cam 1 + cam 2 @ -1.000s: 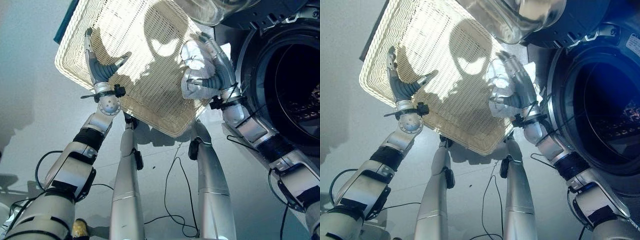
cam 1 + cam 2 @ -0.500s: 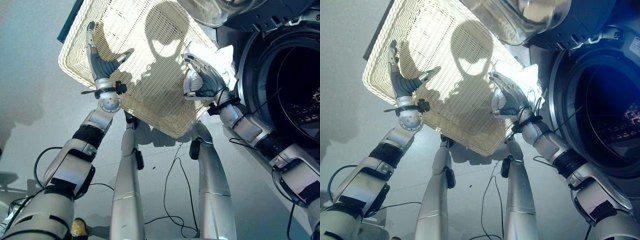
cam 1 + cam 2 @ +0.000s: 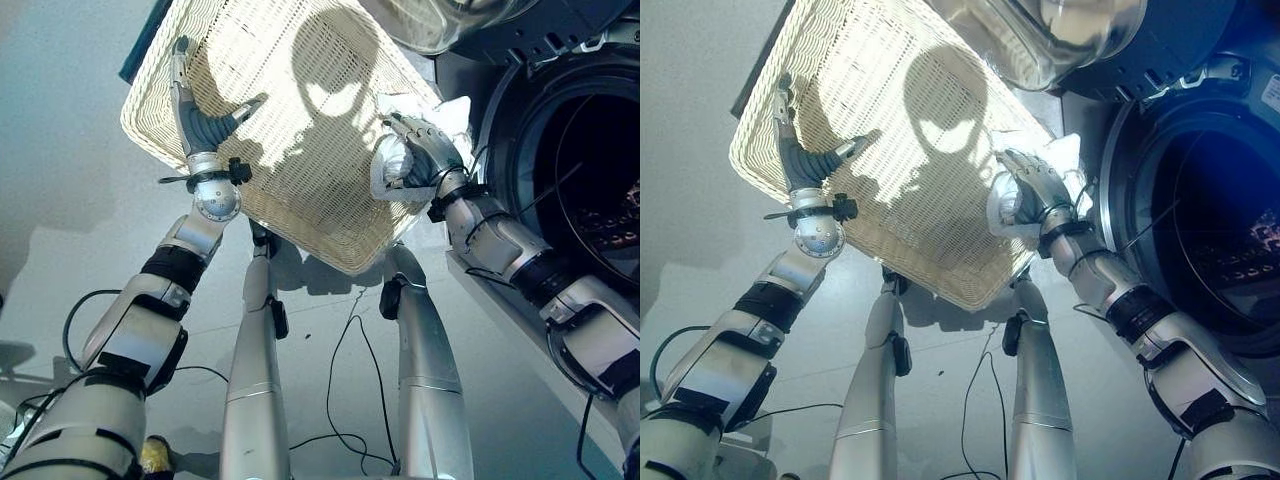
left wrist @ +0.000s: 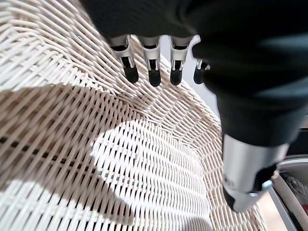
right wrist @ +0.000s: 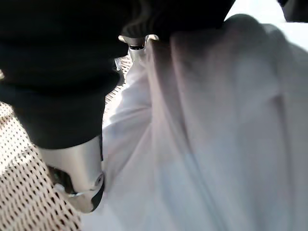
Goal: Put the clothes into the washing machine.
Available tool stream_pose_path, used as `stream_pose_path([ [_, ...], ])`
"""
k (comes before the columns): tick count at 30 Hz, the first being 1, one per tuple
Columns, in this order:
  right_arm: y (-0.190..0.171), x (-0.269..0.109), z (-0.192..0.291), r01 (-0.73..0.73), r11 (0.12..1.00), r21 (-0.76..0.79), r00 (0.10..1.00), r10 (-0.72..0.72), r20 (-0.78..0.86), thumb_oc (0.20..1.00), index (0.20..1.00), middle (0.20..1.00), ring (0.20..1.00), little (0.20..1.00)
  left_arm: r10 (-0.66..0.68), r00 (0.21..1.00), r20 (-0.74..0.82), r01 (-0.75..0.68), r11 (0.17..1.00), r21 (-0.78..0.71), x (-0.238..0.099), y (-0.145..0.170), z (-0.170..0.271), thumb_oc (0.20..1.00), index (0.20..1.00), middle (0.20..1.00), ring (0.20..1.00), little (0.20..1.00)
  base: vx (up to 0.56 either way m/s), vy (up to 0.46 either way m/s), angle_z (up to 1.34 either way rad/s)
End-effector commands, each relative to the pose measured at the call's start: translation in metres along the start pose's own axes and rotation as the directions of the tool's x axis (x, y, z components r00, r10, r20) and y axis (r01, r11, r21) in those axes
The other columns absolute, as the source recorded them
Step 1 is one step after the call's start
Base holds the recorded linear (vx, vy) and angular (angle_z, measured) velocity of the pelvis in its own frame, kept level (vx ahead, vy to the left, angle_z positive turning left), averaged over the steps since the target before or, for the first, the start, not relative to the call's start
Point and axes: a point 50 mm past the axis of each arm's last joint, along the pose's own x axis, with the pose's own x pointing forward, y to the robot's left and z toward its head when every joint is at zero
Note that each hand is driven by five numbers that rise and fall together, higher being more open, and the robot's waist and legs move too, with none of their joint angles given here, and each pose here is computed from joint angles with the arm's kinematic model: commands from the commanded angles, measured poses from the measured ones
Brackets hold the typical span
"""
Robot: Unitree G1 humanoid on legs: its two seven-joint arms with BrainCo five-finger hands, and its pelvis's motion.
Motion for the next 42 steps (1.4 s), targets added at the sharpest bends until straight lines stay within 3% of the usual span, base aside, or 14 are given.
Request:
stream_pose_path([
  [1,0.014,-0.016,-0.020,-0.121,0.981,-0.150,0.992,0.114,-0.056,1.000,1.000,1.000,1.000,1.000,0.026,0.998,0.052,-0.025,1.000,-0.018,0.012,0.004,0.011,1.000,1.000,1.000,1.000,1.000,0.00,0.000,0.00],
  [10,-0.002,-0.012,-0.019,-0.264,0.904,-0.337,0.964,0.258,-0.062,1.000,1.000,1.000,1.000,1.000,0.017,0.998,0.068,-0.017,1.000,-0.002,0.018,0.012,0.014,1.000,1.000,1.000,1.000,1.000,0.00,-0.003,0.01],
  [17,-0.003,-0.012,-0.016,-0.285,0.886,-0.365,0.957,0.286,-0.052,1.000,1.000,1.000,1.000,1.000,0.013,0.998,0.069,-0.013,1.000,-0.001,0.018,0.013,0.014,1.000,1.000,1.000,1.000,1.000,0.00,0.000,0.00],
  [27,0.005,-0.016,-0.007,-0.432,0.760,-0.486,0.890,0.447,-0.092,1.000,1.000,1.000,1.000,1.000,-0.001,0.997,0.076,0.001,1.000,0.000,0.012,0.014,0.011,1.000,1.000,1.000,1.000,1.000,0.00,0.000,0.00],
  [36,0.005,-0.017,-0.007,-0.467,0.709,-0.528,0.867,0.483,-0.118,1.000,1.000,1.000,1.000,1.000,-0.004,0.996,0.085,0.004,1.000,-0.003,0.013,0.015,0.012,1.000,1.000,1.000,1.000,1.000,0.00,0.000,0.00],
  [42,0.004,-0.016,-0.006,-0.430,0.730,-0.530,0.887,0.450,-0.100,1.000,1.000,1.000,1.000,1.000,-0.006,0.996,0.087,0.006,1.000,-0.006,0.011,0.013,0.013,1.000,1.000,1.000,1.000,1.000,0.00,0.000,0.00],
])
